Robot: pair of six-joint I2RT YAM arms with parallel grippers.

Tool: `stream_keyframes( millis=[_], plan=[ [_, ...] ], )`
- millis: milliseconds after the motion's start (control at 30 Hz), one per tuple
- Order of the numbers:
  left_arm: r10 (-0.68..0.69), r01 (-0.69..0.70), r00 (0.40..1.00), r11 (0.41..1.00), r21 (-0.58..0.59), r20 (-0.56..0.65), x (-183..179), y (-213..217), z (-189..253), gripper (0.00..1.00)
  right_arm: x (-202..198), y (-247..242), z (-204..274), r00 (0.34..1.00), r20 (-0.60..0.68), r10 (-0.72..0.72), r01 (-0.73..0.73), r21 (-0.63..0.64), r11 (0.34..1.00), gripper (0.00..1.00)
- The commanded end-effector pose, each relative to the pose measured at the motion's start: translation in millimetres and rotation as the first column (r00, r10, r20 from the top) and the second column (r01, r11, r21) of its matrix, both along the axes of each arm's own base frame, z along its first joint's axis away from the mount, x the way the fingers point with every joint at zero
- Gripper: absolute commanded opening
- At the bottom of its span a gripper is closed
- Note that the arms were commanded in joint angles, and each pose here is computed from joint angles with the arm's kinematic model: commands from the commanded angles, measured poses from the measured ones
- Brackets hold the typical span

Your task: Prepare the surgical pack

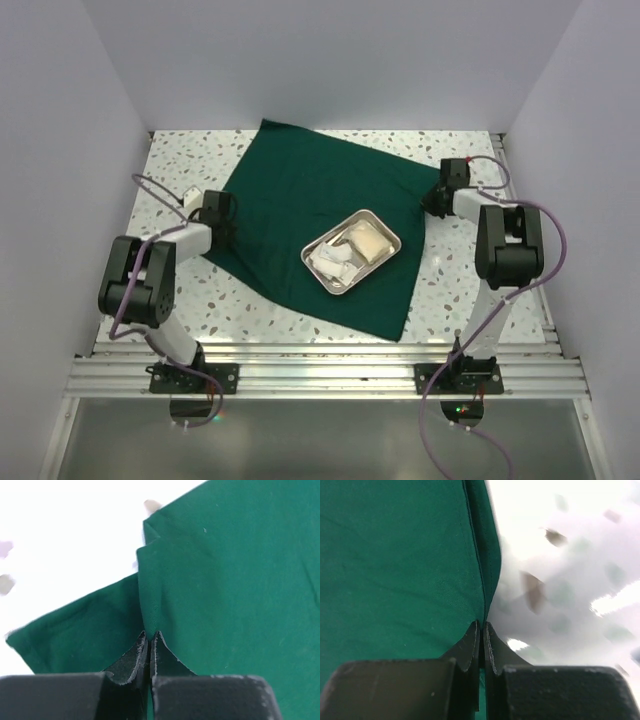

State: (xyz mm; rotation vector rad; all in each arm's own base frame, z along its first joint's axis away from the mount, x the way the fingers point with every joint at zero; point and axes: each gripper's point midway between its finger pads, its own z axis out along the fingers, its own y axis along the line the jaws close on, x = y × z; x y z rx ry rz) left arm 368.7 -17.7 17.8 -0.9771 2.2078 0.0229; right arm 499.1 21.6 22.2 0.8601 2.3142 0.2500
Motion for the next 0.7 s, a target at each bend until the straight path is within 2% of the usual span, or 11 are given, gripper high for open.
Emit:
stream_keyframes(
  millis=[0,33,67,133,233,267,333,467,567,633,667],
  plan=[
    [-0.039,0.039,0.998,0.999,-0.006,-0.054,26.5,-7.0,-11.9,0.00,-28.0,-22.1,7.4,0.986,0.024,-0.162,0.163,-0.035,0.986,0.00],
    [-0.057,0.058,0.993,0.998,0.006,-0.099,30.5,-7.8,-25.2,0.00,-45.1,-25.5,-3.5,0.981,-0.002,-0.195,0.194,-0.043,0.980,0.00],
    [-0.068,0.068,0.995,0.998,0.009,-0.072,52.7,-10.8,-13.5,0.00,-48.7,-27.6,9.5,0.976,0.031,-0.213,0.215,-0.038,0.976,0.00],
    [-0.088,0.093,0.988,0.995,0.032,-0.131,60.0,-10.1,-26.4,0.00,-66.0,-29.1,5.6,0.971,0.024,-0.238,0.239,-0.030,0.971,0.00],
    [-0.102,0.114,0.985,0.990,0.079,-0.138,85.3,-7.2,-27.4,0.00,-86.7,-23.4,9.7,0.965,0.039,-0.258,0.259,-0.008,0.966,0.00],
    [-0.105,0.115,0.989,0.989,0.095,-0.108,103.6,-7.1,-16.1,0.00,-89.0,-21.2,17.2,0.965,0.062,-0.257,0.257,0.003,0.966,0.00],
    [-0.107,0.130,0.980,0.983,0.133,-0.165,109.9,-1.8,-28.2,0.00,-99.9,-15.4,12.4,0.965,0.049,-0.257,0.257,0.009,0.966,0.00],
    [-0.091,0.127,0.979,0.972,0.195,-0.182,138.9,6.2,-21.5,0.00,-98.0,-8.7,16.0,0.972,0.048,-0.231,0.230,0.026,0.973,0.00],
    [-0.088,0.125,0.978,0.973,0.195,-0.188,145.5,12.5,-20.3,0.00,-100.0,-6.4,14.3,0.978,-0.006,-0.208,0.208,0.006,0.978,0.00],
    [-0.089,0.125,0.980,0.972,0.199,-0.177,146.0,15.1,-11.1,0.00,-101.4,-7.0,17.2,0.982,0.002,-0.191,0.191,-0.006,0.982,0.00],
    [-0.099,0.132,0.981,0.971,0.201,-0.167,147.3,15.4,-6.0,0.08,-102.5,-7.6,18.9,0.983,0.006,-0.185,0.185,-0.012,0.983,0.00]
  ],
)
